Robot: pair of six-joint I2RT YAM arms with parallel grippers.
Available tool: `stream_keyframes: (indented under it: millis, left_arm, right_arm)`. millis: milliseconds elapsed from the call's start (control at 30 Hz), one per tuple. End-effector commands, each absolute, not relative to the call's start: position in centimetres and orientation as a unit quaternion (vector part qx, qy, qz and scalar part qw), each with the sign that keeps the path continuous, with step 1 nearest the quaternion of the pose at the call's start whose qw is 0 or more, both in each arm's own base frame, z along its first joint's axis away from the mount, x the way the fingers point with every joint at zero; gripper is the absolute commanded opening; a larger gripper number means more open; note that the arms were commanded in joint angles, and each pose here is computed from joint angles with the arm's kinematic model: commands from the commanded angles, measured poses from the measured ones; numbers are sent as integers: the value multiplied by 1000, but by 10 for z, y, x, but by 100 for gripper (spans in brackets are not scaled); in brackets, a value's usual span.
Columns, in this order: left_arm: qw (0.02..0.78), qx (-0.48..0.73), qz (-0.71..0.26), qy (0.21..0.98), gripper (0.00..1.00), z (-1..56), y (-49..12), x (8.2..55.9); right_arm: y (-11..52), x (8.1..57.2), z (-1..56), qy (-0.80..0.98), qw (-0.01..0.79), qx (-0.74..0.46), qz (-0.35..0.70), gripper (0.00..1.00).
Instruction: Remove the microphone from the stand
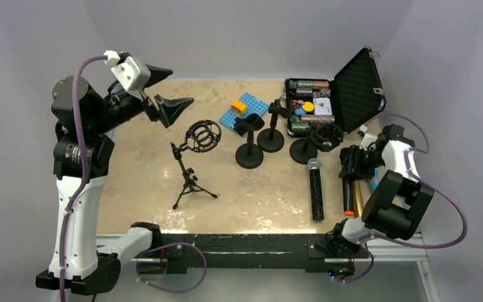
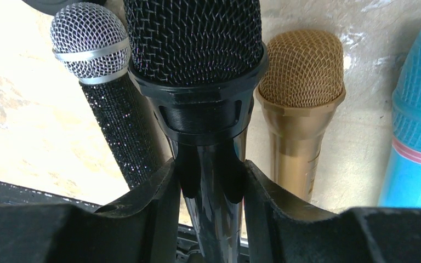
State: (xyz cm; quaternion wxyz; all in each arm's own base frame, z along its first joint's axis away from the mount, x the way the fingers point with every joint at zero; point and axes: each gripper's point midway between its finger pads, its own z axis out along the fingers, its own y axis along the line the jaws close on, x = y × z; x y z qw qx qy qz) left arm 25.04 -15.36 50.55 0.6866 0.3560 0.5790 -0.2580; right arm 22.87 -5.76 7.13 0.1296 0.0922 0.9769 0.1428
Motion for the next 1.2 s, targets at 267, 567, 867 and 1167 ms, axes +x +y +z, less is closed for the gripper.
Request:
stream_keyframes:
  millis: [267, 567, 867, 1167]
  left_arm:
    - [704, 360, -227, 569, 88, 515, -146, 245]
    - [686, 360, -249, 582, 88, 501, -150, 244]
    - [655, 340, -171, 653, 89, 459, -121, 234]
    - [559, 368, -171, 723, 93, 389, -110, 179]
  right_arm:
    - [-52, 228, 81, 976, 133, 86, 152, 48]
    - [-47, 224, 91, 973, 144, 89, 155, 52]
    - [-58, 243, 213, 941, 316, 92, 83, 57]
    - [5, 269, 428, 792, 595, -56, 128, 61]
